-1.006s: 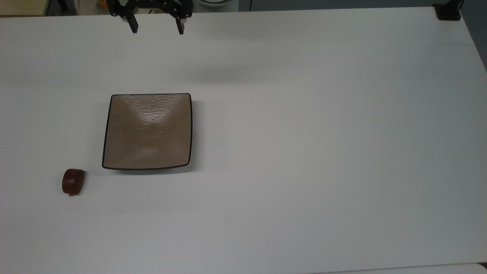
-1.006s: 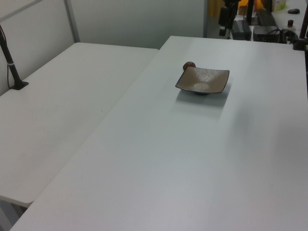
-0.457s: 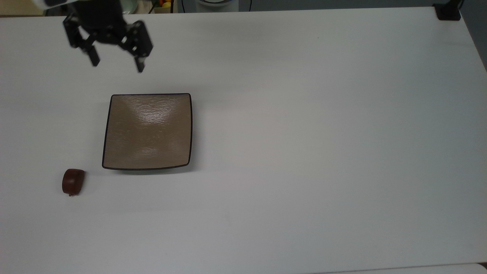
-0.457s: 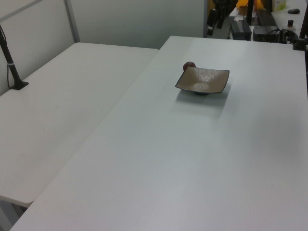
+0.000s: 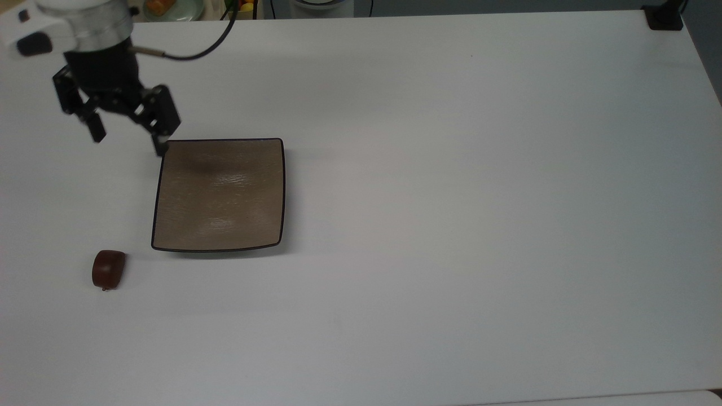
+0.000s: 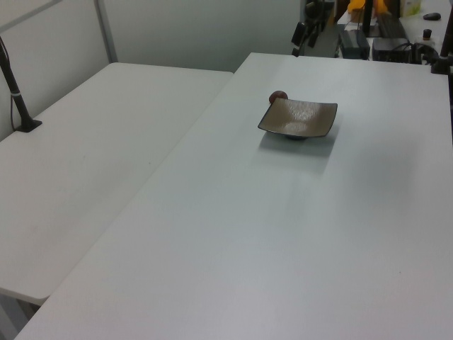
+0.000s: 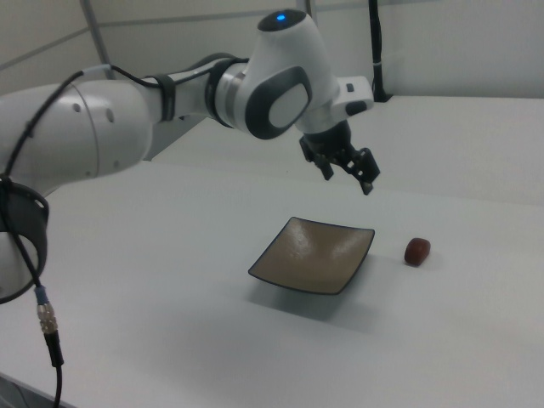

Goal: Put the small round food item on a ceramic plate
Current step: 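Move the open gripper down toward the small reddish-brown food item, then close the gripper around the reddish-brown food item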

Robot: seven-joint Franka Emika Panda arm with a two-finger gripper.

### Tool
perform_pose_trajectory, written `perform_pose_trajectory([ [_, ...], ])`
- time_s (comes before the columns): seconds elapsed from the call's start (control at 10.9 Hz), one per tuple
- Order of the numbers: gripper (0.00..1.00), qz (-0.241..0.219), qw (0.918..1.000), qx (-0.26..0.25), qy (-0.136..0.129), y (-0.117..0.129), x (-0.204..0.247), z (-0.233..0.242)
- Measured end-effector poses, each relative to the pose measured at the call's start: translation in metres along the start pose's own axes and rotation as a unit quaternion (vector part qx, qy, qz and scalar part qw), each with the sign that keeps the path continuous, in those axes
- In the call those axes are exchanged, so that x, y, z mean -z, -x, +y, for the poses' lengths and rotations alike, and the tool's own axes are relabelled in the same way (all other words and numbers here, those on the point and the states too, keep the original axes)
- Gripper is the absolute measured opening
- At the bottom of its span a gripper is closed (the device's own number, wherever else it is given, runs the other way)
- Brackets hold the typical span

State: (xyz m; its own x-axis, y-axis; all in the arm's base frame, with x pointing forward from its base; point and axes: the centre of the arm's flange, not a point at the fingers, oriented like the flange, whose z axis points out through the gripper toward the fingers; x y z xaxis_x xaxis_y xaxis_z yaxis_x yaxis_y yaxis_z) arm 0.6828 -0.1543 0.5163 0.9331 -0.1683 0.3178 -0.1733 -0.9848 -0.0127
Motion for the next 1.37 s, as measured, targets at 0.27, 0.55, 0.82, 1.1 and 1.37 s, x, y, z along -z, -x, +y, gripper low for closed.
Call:
perform_pose_trajectory([
  [0.27, 1.0, 0.03, 0.9993, -0.018, 0.013, -0.018, -0.038, 0.032],
  [0.55, 1.0, 0.069, 0.997, -0.028, 0.024, -0.027, -0.086, 0.051],
  [0.82, 1.0, 0.093, 0.995, -0.009, 0.035, -0.026, -0.135, 0.061],
  [1.1, 1.0, 0.102, 0.9939, 0.013, 0.041, -0.019, -0.177, 0.064],
  [1.37, 1.0, 0.107, 0.9929, 0.024, 0.045, -0.013, -0.203, 0.067],
])
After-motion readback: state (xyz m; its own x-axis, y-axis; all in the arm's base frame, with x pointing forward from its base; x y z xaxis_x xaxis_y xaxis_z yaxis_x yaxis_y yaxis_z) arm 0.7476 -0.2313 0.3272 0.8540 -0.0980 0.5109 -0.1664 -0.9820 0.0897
